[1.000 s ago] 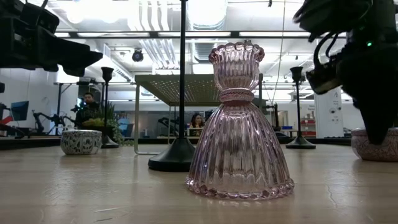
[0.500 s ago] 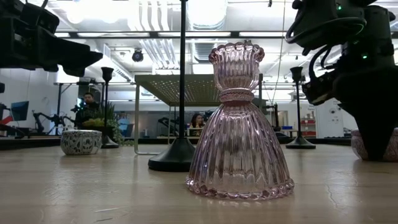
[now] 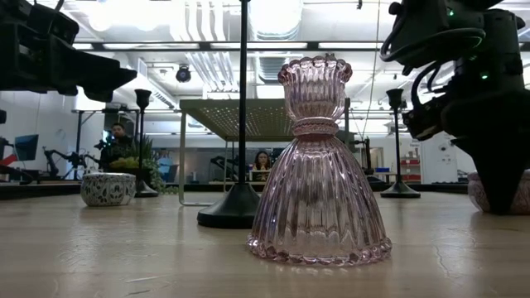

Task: Pick & Place candle stick holders
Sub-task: Put the pink and white scented candle on the shelf

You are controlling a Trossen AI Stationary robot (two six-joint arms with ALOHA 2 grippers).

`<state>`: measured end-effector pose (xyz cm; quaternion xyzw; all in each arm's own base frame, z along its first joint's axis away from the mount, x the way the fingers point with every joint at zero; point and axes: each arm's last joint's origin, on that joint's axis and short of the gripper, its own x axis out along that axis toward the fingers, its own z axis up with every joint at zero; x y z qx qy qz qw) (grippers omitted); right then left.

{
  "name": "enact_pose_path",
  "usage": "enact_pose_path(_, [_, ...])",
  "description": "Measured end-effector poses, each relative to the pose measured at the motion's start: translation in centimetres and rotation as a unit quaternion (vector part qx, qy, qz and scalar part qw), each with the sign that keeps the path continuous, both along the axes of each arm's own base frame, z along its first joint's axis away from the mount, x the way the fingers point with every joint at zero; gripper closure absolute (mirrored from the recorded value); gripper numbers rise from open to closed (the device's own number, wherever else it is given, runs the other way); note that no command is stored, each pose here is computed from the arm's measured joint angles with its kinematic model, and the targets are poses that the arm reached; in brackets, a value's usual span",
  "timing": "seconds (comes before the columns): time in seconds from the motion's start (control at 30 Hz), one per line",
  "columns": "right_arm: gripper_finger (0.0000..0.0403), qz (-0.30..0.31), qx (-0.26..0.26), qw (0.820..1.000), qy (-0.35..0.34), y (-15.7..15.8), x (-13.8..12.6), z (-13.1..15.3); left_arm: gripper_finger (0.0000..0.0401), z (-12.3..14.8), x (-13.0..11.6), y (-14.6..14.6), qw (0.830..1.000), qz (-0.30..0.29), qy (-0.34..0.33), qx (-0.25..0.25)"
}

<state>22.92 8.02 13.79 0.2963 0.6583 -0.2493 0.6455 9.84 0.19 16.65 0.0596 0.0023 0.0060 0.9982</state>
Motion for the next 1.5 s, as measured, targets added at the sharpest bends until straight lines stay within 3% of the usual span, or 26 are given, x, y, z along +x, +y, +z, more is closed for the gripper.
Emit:
enact_pose_path(0.2, [0.0115,0.013,0.016,1.000,0.008,0.2,0.3,0.5,0.0165,0.0,0.0,0.0,1.000,0.000,0.000,0.000])
enact_pose_path(0.5, [0.0115,0.065,0.000,0.997,0.039,0.4,0.9,3.3,0.0165,0.0,0.0,0.0,1.000,0.000,0.000,0.000])
enact_pose_path(0.83, [0.0115,0.117,-0.005,0.993,0.031,0.7,2.3,7.6,0.0165,0.0,0.0,0.0,1.000,0.000,0.000,0.000])
enact_pose_path(0.97, [0.0115,0.143,-0.036,0.989,0.019,0.6,2.9,10.1,0.0165,0.0,0.0,0.0,1.000,0.000,0.000,0.000])
enact_pose_path(1.5, [0.0115,0.194,-0.056,0.976,-0.079,-5.1,6.3,16.9,0.0165,0.0,0.0,0.0,1.000,0.000,0.000,0.000])
